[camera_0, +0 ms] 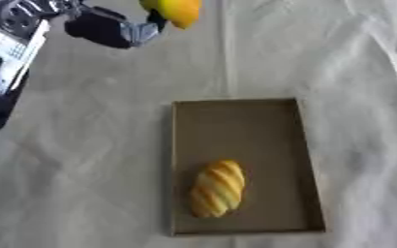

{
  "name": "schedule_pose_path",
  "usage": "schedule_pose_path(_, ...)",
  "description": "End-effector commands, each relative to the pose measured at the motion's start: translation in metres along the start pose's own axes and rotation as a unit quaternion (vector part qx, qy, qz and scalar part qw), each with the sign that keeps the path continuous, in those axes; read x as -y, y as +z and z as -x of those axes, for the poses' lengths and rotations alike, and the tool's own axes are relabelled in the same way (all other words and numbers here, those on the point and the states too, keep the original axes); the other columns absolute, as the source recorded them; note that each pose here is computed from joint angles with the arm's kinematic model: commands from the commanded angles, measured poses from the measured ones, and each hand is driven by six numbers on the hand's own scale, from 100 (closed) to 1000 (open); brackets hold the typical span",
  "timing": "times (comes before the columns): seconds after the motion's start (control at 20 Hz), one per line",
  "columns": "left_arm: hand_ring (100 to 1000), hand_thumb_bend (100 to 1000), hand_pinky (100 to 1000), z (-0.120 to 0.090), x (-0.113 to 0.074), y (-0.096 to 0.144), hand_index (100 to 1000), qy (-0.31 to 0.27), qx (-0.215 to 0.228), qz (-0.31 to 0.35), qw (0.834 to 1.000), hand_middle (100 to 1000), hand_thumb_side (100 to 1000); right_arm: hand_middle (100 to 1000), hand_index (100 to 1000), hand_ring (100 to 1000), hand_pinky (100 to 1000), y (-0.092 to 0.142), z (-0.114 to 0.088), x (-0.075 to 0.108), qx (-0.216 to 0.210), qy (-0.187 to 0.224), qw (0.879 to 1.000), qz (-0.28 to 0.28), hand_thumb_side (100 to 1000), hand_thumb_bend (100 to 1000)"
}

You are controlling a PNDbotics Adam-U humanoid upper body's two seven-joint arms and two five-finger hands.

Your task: Pick up objects on the table and place them in the box.

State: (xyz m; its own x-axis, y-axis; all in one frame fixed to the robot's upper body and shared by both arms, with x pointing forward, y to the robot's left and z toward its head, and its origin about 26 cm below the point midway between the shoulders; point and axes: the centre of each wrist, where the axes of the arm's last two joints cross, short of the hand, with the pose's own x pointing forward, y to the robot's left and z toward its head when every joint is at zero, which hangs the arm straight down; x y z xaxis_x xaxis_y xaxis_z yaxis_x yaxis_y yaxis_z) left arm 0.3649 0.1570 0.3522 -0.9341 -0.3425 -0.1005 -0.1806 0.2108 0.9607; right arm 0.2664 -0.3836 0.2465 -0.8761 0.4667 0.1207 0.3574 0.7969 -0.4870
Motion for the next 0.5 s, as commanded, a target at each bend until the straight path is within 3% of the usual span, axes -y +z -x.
schedule_pose_path(0.05,861,100,790,-0.024,0.004,-0.013,704,0.001,0.043,0.019,0.999,662,245,762,877,731,955,-0.007,-0.004,0.007,0.012,0.006,1.000,-0.002,239,100)
schedule_pose_path(0.5,887,100,791,-0.014,0.063,-0.027,708,0.054,0.005,0.095,0.994,668,303,762,877,731,953,-0.007,-0.004,0.005,0.021,0.002,1.000,-0.002,226,100)
